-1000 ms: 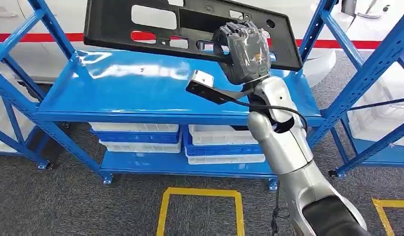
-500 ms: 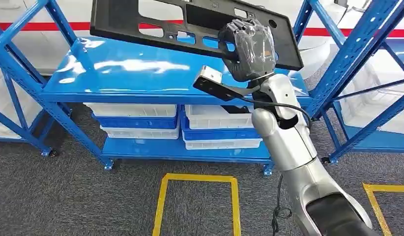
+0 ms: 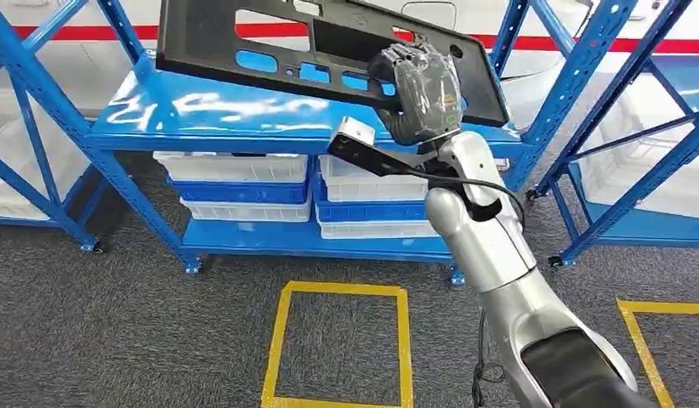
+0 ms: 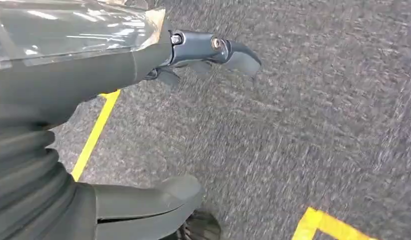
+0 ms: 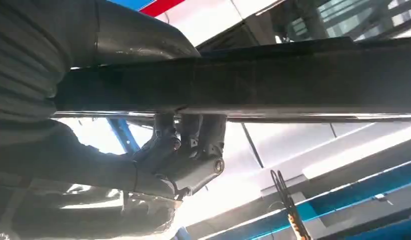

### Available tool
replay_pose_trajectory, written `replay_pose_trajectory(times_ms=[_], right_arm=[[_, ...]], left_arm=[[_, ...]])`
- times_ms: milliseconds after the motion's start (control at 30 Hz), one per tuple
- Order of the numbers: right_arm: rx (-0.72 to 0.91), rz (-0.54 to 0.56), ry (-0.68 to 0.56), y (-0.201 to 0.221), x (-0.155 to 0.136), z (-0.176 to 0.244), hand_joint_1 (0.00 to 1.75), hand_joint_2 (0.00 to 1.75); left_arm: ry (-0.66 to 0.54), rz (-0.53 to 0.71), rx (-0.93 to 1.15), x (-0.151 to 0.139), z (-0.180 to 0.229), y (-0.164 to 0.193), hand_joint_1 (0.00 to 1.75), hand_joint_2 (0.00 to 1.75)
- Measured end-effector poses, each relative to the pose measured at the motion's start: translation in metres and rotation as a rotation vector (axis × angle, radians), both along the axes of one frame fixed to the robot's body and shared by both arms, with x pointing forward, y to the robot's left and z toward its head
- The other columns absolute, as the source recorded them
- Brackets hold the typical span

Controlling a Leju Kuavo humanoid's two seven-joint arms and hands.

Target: Take the parts from the cabinet and place them on the table.

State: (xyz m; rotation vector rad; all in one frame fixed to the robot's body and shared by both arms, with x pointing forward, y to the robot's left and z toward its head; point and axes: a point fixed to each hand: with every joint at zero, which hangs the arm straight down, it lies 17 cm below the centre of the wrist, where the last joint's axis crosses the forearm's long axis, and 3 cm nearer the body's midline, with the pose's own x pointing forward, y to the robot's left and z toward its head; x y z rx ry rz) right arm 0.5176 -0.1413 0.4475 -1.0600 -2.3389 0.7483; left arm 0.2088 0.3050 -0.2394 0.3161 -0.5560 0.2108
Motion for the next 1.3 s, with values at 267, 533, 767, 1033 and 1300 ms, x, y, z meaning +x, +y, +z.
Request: replay_pose_trajectory(times_ms=[267, 533, 767, 1033, 1300], right_arm=[[-0.007, 0.001, 0.046, 0.008, 0.008, -0.019, 1.75, 1.75], [-0.001, 0.014, 0.060, 0.017, 0.010, -0.022, 1.75, 1.75], [0.014, 0.016, 0.088, 0.019, 0.011, -0.036, 1.75, 1.75], [0.010, 0.030, 0.073, 0.026, 0.011, -0.025, 1.75, 1.75], [0.003, 0.023, 0.091, 0.025, 0.017, -0.029, 1.75, 1.75]], left_arm=[[0.003, 0.012, -0.005, -0.002, -0.001, -0.001, 0.00, 1.75], [0.005, 0.011, 0.000, -0.003, -0.001, 0.001, 0.00, 1.75], [0.018, 0.000, 0.004, -0.005, -0.002, 0.000, 0.00, 1.75], [0.006, 0.011, 0.015, 0.000, 0.000, 0.003, 0.00, 1.75], [0.001, 0.009, 0.014, 0.000, 0.001, 0.001, 0.00, 1.75]])
